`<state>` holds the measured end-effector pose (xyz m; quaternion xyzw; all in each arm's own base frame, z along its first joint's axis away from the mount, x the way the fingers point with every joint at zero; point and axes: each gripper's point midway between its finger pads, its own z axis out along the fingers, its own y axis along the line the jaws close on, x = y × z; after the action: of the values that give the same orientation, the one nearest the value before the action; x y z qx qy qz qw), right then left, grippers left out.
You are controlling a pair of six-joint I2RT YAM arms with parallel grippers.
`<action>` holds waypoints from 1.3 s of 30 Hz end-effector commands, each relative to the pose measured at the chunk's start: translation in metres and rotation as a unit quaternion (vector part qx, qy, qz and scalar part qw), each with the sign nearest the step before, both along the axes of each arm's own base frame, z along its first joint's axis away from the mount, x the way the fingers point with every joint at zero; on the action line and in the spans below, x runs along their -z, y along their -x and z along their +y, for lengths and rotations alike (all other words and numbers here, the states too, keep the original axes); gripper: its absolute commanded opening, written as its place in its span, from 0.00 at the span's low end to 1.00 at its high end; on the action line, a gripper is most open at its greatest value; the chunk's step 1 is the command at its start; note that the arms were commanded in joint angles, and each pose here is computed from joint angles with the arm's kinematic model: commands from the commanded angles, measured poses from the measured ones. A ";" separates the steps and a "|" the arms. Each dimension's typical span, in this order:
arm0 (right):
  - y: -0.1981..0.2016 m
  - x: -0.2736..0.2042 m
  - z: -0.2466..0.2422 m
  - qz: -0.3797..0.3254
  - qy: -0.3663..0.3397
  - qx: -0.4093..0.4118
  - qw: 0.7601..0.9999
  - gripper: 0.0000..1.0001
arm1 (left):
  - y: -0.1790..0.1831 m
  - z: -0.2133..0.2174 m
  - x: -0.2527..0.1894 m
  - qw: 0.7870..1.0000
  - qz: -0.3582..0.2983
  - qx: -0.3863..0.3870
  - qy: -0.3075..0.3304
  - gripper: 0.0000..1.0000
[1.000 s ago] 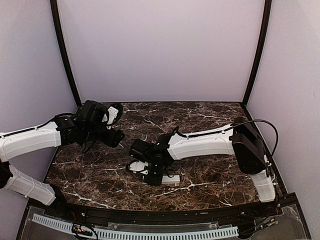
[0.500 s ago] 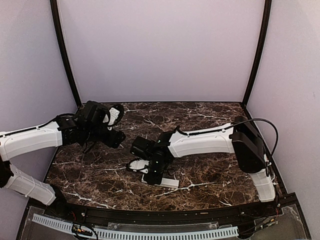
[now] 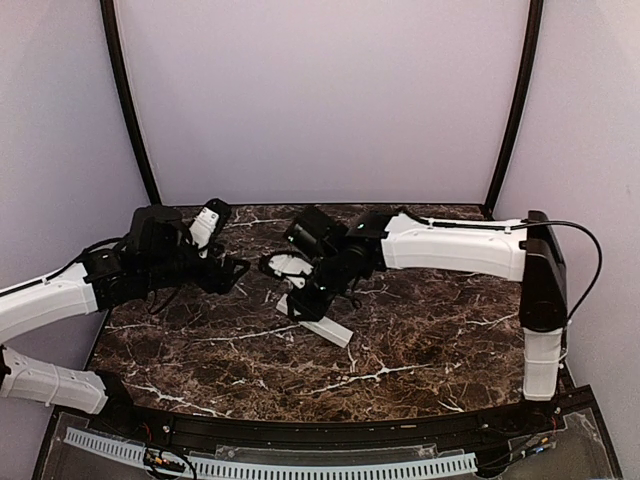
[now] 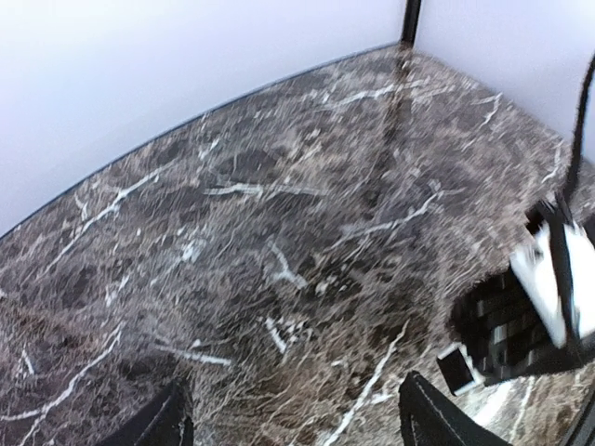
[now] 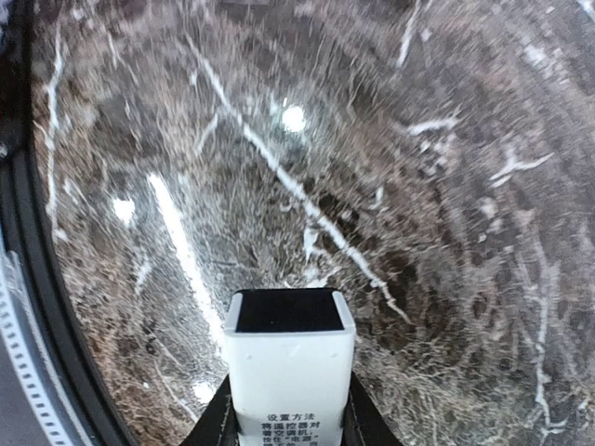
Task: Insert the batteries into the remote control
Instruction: Pick up the remote control from the center of the board, then pass from the right arm to the left
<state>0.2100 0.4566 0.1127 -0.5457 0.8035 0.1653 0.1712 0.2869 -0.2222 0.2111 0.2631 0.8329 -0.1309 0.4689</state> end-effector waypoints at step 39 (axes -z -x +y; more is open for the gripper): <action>0.052 -0.324 -0.010 -0.077 -0.530 -0.085 0.840 0.00 | 0.113 -0.131 -0.159 0.870 -0.027 0.346 0.352 0.13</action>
<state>0.1663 0.4482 0.4232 -0.4413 0.5575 0.5260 0.4667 0.1729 -0.3545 0.3561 0.3671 0.5810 -0.5578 0.4653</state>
